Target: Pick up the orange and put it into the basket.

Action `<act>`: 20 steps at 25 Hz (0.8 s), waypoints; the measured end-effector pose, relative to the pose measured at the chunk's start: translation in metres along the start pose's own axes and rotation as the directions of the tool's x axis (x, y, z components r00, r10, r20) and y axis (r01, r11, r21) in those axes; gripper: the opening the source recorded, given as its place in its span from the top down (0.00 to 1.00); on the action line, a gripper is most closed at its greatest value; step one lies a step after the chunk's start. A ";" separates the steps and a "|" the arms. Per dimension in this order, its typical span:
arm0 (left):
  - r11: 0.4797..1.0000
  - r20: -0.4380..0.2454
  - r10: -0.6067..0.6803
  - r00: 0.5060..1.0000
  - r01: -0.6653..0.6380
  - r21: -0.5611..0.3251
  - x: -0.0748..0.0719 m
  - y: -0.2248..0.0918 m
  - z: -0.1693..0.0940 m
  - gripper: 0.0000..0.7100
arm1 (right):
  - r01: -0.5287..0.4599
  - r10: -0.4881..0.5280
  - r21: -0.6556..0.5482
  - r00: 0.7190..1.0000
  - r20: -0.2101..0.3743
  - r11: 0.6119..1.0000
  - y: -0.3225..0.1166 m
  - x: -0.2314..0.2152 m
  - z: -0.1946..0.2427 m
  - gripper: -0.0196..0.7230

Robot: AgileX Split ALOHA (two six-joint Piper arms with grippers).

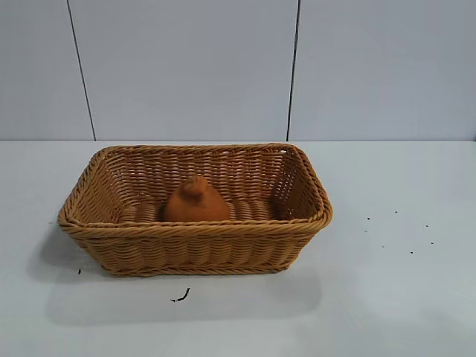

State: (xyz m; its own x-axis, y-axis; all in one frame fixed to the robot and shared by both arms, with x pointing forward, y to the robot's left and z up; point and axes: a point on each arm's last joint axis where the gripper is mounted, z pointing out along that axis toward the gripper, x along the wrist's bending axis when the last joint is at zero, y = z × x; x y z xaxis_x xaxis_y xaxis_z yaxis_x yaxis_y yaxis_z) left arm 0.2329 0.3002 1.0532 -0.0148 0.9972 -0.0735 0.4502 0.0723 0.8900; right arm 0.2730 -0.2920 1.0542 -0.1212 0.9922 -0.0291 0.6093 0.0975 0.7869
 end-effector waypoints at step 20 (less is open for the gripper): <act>1.000 0.000 0.000 1.000 0.000 0.000 0.000 0.000 0.000 0.02 | 0.019 -0.014 -0.237 1.000 0.024 0.971 -0.022 0.004 -0.032 0.04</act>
State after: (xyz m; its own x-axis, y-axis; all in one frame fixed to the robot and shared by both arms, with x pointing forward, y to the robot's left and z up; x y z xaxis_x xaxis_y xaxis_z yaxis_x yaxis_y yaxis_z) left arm 0.2329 0.3002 1.0532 -0.0147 0.9972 -0.0733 0.4502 0.0720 0.8900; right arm 0.2340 -0.2926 1.0569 -0.1109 0.9923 -0.0547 0.4042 0.0953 0.9097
